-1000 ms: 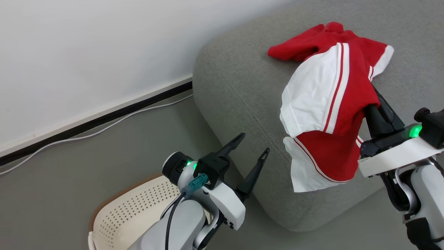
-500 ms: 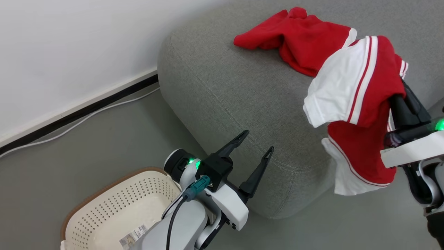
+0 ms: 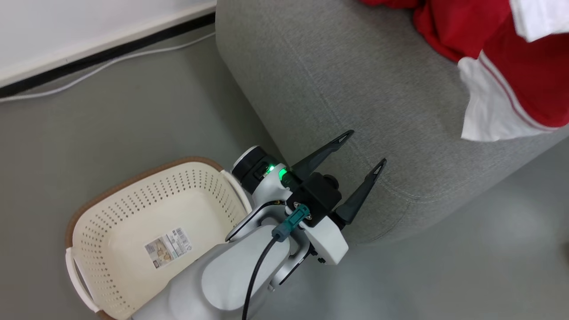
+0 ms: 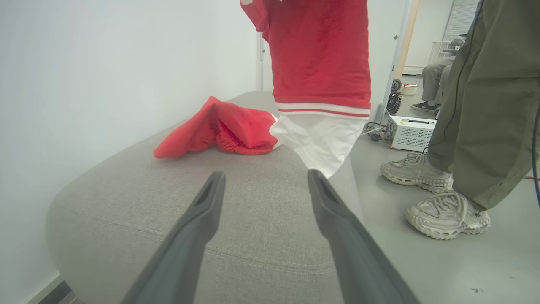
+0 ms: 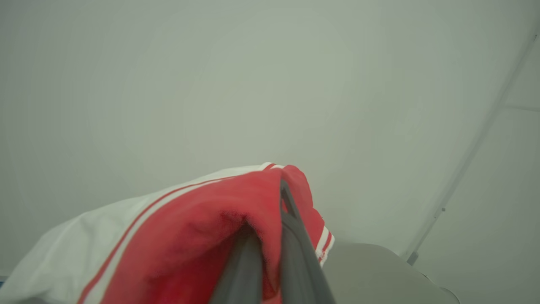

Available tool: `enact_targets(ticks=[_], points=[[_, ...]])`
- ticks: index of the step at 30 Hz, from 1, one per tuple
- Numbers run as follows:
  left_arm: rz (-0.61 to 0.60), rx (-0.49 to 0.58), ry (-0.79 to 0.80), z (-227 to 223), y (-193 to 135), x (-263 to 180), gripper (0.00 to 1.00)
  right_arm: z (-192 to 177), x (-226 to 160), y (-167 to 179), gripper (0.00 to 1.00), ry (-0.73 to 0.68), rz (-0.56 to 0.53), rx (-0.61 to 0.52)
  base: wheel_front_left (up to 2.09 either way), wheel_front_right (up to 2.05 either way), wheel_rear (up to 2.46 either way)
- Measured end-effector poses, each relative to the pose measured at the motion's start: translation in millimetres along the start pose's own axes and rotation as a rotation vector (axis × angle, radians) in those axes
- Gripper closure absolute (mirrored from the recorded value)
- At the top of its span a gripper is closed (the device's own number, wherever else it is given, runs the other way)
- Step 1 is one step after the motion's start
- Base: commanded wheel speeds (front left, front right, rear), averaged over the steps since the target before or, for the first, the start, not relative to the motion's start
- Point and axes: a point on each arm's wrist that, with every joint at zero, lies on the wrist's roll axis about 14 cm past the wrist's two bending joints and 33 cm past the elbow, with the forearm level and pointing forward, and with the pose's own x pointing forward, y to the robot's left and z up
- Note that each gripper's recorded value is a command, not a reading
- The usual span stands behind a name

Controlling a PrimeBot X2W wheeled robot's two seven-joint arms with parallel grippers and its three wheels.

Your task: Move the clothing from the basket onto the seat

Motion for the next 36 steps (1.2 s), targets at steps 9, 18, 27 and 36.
enact_targets(ticks=[9,18,27,36], points=[[0.042,-0.007,-0.029,-15.1,35.8,1.2,0.0,-12.5,76.7,-19.7,1.0,0.0,-0.036,-0.17,0.0,0.0,0.0],[0.123,-0.012,-0.025,-27.1,65.7,-13.0,0.0,-43.4,126.1,-43.0,1.0,0.055,-0.122,-0.242,0.0,0.0,0.0],[0.24,-0.037,0.028,-53.1,91.5,-39.4,0.0,-145.0,144.8,-7.9,1.0,0.246,-0.105,-0.157,0.0,0.0,0.0],[0.361,-0.061,0.071,-62.8,110.4,-63.0,0.0,-245.3,103.6,52.5,0.0,0.501,-0.014,-0.03,0.0,0.0,0.0]])
